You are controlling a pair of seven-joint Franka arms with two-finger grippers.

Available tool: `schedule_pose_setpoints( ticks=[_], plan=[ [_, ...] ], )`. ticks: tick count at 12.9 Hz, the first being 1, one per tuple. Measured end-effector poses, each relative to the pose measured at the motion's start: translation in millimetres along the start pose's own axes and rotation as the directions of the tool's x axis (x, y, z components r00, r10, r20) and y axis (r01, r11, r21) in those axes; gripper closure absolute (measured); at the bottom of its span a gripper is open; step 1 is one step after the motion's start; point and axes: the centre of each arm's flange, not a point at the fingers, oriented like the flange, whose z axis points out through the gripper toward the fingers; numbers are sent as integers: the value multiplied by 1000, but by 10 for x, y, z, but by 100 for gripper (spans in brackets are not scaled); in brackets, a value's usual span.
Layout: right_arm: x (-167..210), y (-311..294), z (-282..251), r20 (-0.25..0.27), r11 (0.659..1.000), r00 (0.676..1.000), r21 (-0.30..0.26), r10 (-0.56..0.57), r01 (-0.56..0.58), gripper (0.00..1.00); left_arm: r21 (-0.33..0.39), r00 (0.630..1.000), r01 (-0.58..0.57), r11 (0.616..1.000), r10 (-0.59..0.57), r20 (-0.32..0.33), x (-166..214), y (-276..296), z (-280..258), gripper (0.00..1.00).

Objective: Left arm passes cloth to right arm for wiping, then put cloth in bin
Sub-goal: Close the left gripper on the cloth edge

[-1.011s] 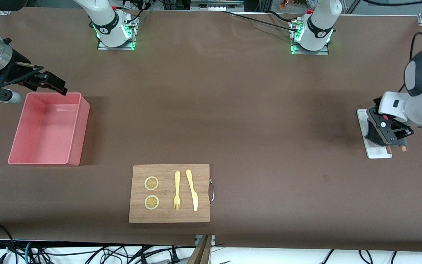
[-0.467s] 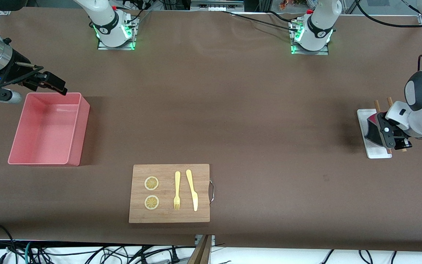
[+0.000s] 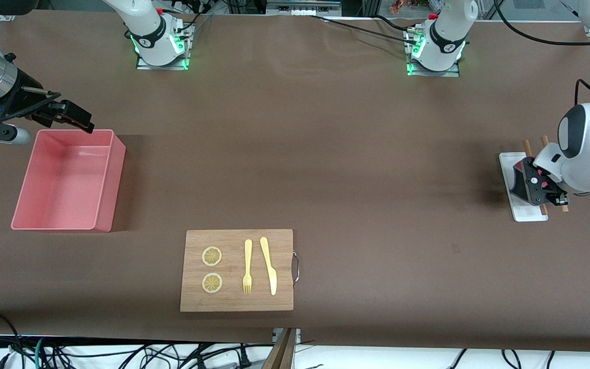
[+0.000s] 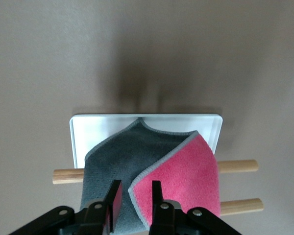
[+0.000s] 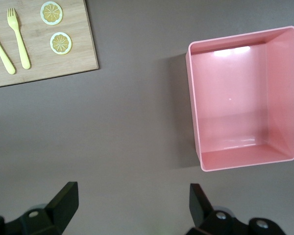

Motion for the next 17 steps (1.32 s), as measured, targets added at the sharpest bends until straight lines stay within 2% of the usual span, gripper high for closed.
schedule_pose_setpoints(
  ticks=[4,7,9,13,14,16,17],
  plan=[
    [0,0,-1,0,1000,1000,0,0,0,0,-10,1000,-10,1000,10,7,24,-17,88,62],
    [0,0,-1,0,1000,1000,0,0,0,0,5,1000,-4,1000,4,0,-15,-52,162,61],
    [0,0,-1,0,1000,1000,0,0,0,0,12,1000,0,1000,0,-3,-45,-64,191,56],
    [0,0,-2,-1,1000,1000,0,0,0,0,11,1000,14,1000,-14,-12,-142,-79,318,58],
    [0,0,-2,-1,1000,1000,0,0,0,0,10,1000,14,1000,-14,-12,-149,-81,334,67],
    [0,0,-3,-1,1000,1000,0,0,0,0,10,1000,10,1000,-10,-13,-148,-81,336,93],
    [0,0,-3,-1,1000,1000,0,0,0,0,10,1000,9,1000,-9,-13,-147,-81,336,96]
  ],
)
